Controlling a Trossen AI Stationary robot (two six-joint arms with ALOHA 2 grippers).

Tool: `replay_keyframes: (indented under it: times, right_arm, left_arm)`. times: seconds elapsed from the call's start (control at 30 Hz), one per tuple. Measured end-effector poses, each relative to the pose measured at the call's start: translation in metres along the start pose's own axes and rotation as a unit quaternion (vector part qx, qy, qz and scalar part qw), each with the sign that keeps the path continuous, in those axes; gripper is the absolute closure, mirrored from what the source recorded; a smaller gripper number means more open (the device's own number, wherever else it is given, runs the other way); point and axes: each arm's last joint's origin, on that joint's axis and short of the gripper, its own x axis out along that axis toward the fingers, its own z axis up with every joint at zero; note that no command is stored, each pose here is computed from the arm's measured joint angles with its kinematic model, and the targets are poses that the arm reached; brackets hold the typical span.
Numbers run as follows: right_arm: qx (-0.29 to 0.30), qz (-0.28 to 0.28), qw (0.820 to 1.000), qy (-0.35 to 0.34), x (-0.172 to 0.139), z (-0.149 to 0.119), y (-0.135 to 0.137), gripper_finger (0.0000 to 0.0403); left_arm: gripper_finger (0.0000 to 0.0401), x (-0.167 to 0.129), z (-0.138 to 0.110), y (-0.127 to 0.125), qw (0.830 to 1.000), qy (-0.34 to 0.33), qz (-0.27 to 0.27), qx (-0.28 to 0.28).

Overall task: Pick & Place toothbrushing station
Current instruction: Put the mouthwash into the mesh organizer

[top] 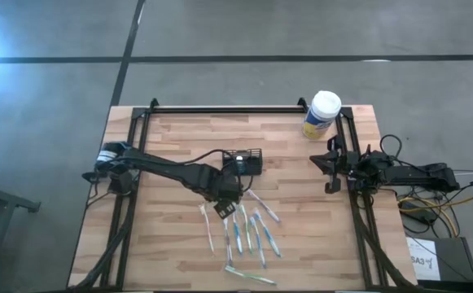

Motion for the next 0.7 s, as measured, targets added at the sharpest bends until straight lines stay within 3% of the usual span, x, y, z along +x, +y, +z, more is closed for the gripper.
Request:
replay_keyframes:
  times: [0.27,0.7]
  right_arm:
    - [-0.002,0.0,1.0,0.0,0.0,0.0,0.0,0.0394]
    - [-0.004,0.0,1.0,0.0,0.0,0.0,0.0,0.0394]
  left_arm:
    - [0.0126,0.021,-0.006,0.006,1.0,0.019,-0.003,-0.009]
    - [0.0127,0.018,-0.002,0.005,1.0,0.01,-0.01,-0.009]
